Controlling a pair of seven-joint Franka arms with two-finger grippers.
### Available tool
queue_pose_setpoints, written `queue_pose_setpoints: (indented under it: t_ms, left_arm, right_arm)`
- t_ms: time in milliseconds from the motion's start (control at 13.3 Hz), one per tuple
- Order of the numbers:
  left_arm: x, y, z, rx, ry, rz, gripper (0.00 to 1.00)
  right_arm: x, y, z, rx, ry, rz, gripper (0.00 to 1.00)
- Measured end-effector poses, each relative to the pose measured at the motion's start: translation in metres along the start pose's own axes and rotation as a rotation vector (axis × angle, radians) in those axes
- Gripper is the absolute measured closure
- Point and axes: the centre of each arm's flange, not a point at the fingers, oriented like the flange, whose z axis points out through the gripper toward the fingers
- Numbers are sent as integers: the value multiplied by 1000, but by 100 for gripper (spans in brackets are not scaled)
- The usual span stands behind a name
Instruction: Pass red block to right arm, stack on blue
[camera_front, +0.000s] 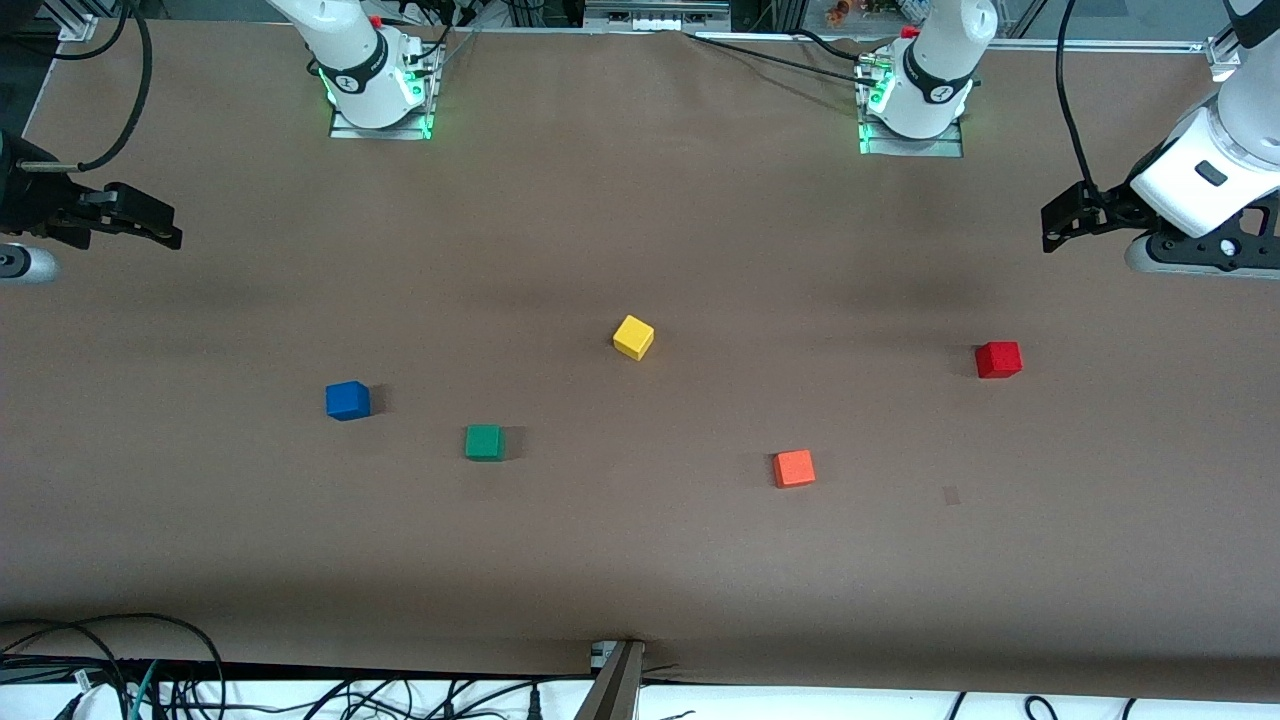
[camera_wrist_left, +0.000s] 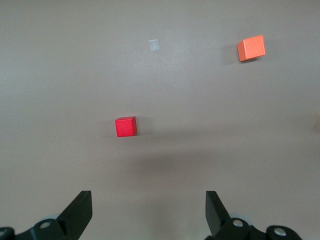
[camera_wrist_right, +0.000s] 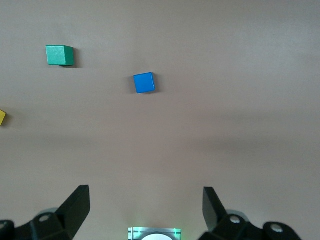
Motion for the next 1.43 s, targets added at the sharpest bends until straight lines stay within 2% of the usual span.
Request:
queue_pose_setpoints:
  t_ms: [828,1430]
  left_arm:
    - [1,-1,1,-12,-3,-2,0]
    - [15,-2,14,-15,-39,-4,0]
  right_arm:
    - [0,0,0,0,1,-1,0]
    - [0,-6,-1,0,3,-11,0]
